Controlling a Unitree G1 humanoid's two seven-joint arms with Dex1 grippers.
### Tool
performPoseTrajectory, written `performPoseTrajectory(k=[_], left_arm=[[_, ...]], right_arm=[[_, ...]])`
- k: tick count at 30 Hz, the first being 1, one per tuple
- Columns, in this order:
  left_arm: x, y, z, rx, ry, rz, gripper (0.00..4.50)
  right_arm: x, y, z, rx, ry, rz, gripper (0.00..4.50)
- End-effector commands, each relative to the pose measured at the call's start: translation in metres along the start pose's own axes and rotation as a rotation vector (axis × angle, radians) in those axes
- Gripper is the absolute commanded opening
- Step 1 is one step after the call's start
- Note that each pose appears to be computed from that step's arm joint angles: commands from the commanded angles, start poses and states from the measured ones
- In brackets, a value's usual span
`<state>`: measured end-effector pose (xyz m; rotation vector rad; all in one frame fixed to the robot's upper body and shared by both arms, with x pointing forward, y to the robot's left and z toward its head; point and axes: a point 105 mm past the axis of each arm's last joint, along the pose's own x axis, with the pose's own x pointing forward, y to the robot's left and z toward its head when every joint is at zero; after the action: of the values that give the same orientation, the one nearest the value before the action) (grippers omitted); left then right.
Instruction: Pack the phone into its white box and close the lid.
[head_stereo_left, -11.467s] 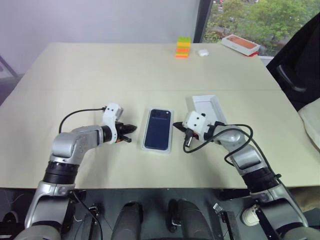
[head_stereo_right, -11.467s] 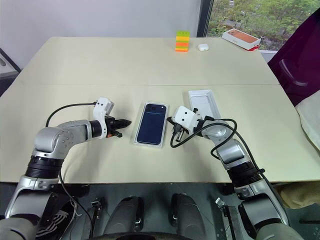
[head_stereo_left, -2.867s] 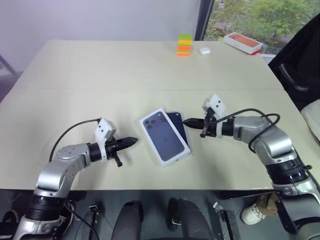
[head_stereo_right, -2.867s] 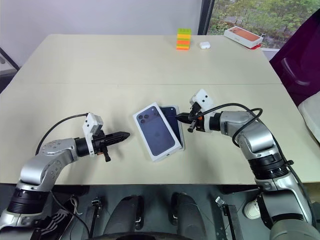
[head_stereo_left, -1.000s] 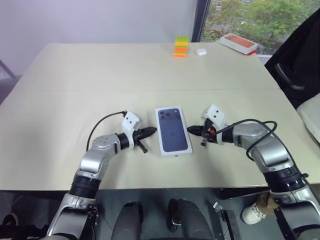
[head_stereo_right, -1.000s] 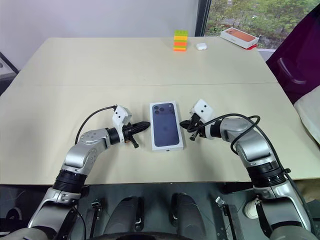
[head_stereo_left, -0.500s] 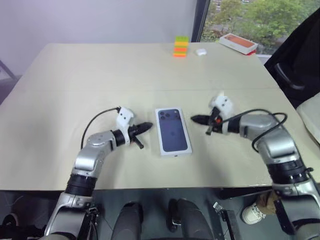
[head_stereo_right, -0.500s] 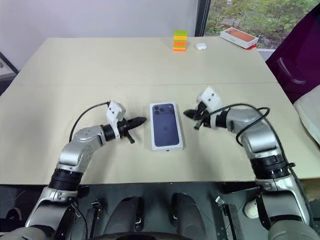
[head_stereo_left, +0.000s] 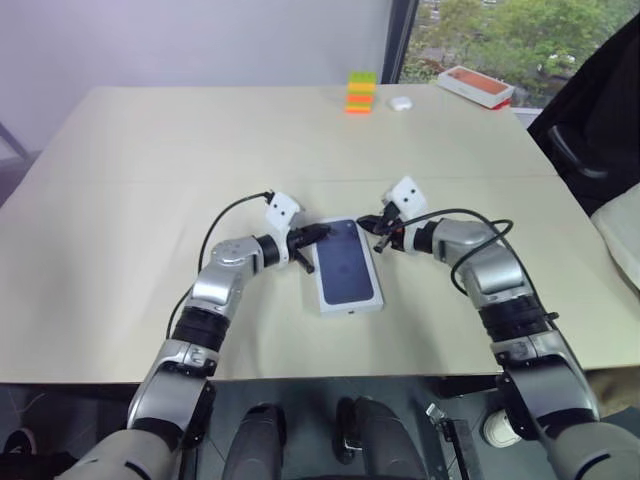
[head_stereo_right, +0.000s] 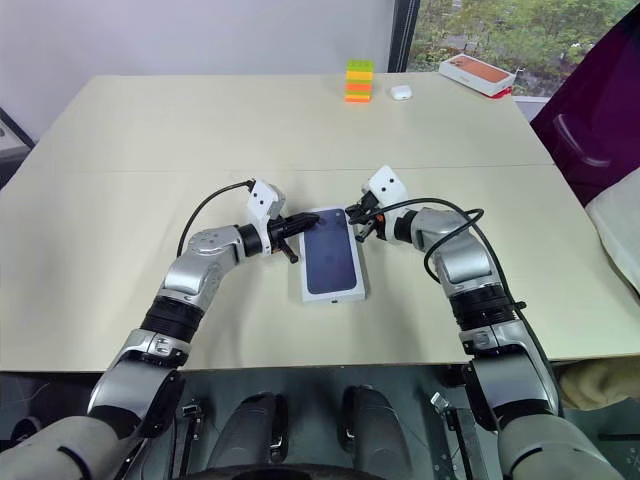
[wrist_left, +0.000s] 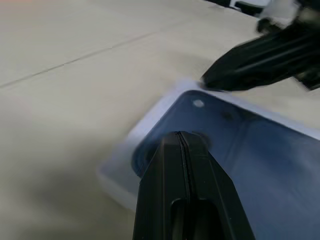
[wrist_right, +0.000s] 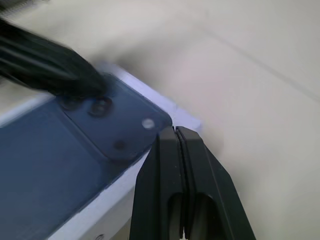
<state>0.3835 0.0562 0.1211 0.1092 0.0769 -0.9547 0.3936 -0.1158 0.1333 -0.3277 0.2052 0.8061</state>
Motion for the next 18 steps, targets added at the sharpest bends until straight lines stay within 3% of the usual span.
performPoseTrajectory(k=[1, 12, 18], left_arm=[[-0.007, -0.008, -0.015, 0.034, 0.064, -0.050, 0.00], [-0.037, -0.042, -0.021, 0.005, 0.083, -0.254, 0.00], [-0.050, -0.054, -0.030, -0.020, 0.107, -0.284, 0.00]], right_arm=[[-0.007, 0.012, -0.002, -0.029, 0.008, 0.073, 0.03], [-0.063, 0.071, -0.018, 0.028, 0.078, 0.418, 0.03], [-0.079, 0.083, -0.023, -0.013, 0.093, 0.484, 0.03]])
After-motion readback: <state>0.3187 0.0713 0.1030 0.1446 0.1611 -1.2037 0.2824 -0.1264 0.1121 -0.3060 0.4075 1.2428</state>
